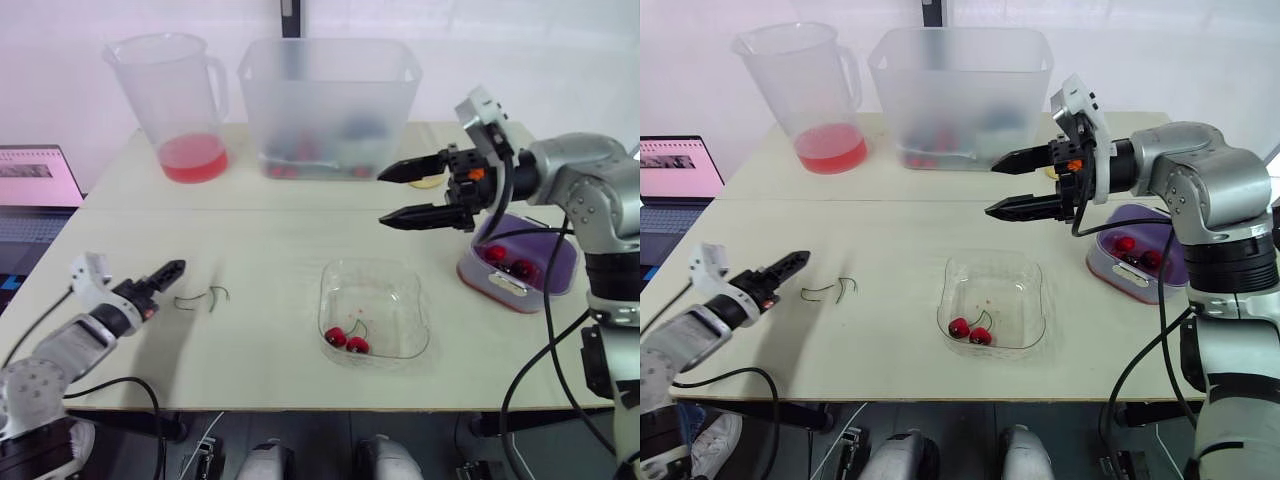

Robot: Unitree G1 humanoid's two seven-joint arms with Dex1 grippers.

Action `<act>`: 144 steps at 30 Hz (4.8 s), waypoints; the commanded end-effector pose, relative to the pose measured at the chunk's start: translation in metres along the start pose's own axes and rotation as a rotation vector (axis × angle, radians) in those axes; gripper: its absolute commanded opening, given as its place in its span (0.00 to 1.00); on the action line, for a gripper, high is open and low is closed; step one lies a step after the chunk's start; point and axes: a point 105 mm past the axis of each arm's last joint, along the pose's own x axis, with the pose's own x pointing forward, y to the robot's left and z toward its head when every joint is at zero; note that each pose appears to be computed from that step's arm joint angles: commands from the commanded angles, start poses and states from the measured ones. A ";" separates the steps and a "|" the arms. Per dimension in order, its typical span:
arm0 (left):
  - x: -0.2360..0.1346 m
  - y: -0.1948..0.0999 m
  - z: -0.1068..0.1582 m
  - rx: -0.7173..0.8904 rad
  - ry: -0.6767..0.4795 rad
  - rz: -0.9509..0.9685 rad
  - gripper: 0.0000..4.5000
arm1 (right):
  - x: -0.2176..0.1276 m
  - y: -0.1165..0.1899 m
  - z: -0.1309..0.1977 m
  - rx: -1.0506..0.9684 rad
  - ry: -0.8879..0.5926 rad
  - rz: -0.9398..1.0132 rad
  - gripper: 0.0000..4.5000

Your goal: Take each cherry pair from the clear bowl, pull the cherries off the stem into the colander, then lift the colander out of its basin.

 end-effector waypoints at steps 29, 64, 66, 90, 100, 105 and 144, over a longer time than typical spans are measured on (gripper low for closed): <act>-0.035 -0.192 -0.033 0.918 0.396 -1.063 1.00 | 0.064 0.072 -0.100 -0.228 0.536 0.167 1.00; -0.032 -0.205 -0.049 0.947 0.368 -1.031 1.00 | 0.077 0.055 -0.126 -0.207 0.610 0.136 1.00; -0.031 -0.205 -0.050 0.952 0.375 -1.035 1.00 | 0.076 0.052 -0.129 -0.186 0.624 0.105 1.00; -0.020 -0.196 -0.038 1.003 0.384 -0.993 1.00 | 0.088 0.062 -0.122 0.064 0.587 0.043 1.00; -0.019 -0.198 -0.035 1.018 0.378 -0.993 1.00 | 0.092 0.063 -0.133 0.049 0.638 0.014 0.82; -0.019 -0.199 -0.035 1.022 0.375 -0.992 1.00 | 0.091 0.062 -0.135 0.029 0.654 -0.004 0.61; -0.002 -0.260 0.052 0.474 -0.055 -1.088 1.00 | 0.022 -0.001 0.020 -0.858 0.290 -0.306 0.14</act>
